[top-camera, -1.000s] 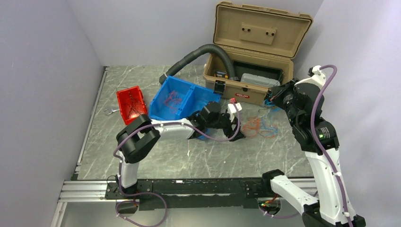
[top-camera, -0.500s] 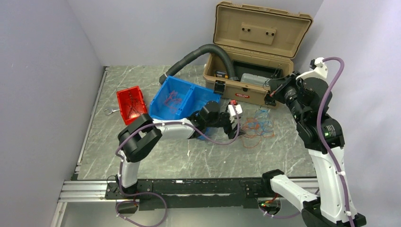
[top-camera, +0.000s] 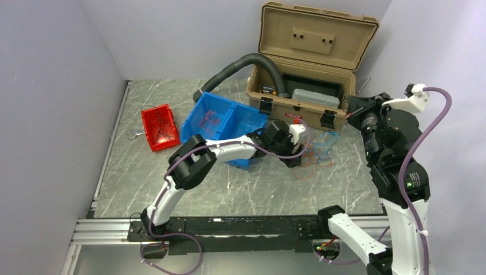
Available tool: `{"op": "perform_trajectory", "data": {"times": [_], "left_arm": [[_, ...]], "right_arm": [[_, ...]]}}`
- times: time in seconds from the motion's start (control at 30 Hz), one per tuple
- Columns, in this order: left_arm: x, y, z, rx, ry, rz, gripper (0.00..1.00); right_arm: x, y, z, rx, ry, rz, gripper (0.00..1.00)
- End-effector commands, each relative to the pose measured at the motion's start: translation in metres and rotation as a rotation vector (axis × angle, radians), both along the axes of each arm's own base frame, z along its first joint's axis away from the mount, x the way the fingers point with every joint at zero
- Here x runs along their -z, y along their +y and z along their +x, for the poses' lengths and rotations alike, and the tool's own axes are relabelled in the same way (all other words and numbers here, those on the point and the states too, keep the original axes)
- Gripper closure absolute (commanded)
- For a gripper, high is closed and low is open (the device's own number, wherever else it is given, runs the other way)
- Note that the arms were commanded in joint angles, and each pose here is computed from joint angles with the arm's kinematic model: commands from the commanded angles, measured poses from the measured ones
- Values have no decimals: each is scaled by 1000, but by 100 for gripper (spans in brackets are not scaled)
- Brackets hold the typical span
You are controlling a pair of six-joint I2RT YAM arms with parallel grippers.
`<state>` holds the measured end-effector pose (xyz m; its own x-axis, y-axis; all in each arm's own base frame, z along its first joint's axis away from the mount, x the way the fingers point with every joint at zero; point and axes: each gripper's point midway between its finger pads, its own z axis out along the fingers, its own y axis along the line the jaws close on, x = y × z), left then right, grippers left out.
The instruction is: Untangle the cables
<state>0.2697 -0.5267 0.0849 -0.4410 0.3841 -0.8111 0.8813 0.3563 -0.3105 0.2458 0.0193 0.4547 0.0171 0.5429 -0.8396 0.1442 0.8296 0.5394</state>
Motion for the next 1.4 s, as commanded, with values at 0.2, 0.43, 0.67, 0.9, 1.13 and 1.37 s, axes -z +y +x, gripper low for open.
{"op": "perform_trajectory", "data": {"times": [0.2,0.43,0.67,0.9,1.13,1.37], "left_arm": [[49,-3,-4,-94,80,240,31],[29,10,-7,-87,39,233,100],[-83,54,-30,-48,-120,73,100],[-163,121,-39,-104,-282,103,100],[-238,162,-49,-130,-431,3,100],[-302,173,-62,-84,-492,-65,100]], "right_arm": [[-2,-9,4,60,-32,21,100],[33,-17,4,119,55,19,100],[120,-49,-4,356,262,36,100],[206,-37,2,303,454,-33,98],[230,54,15,-344,390,-189,6],[213,150,-20,-953,67,-152,3]]}}
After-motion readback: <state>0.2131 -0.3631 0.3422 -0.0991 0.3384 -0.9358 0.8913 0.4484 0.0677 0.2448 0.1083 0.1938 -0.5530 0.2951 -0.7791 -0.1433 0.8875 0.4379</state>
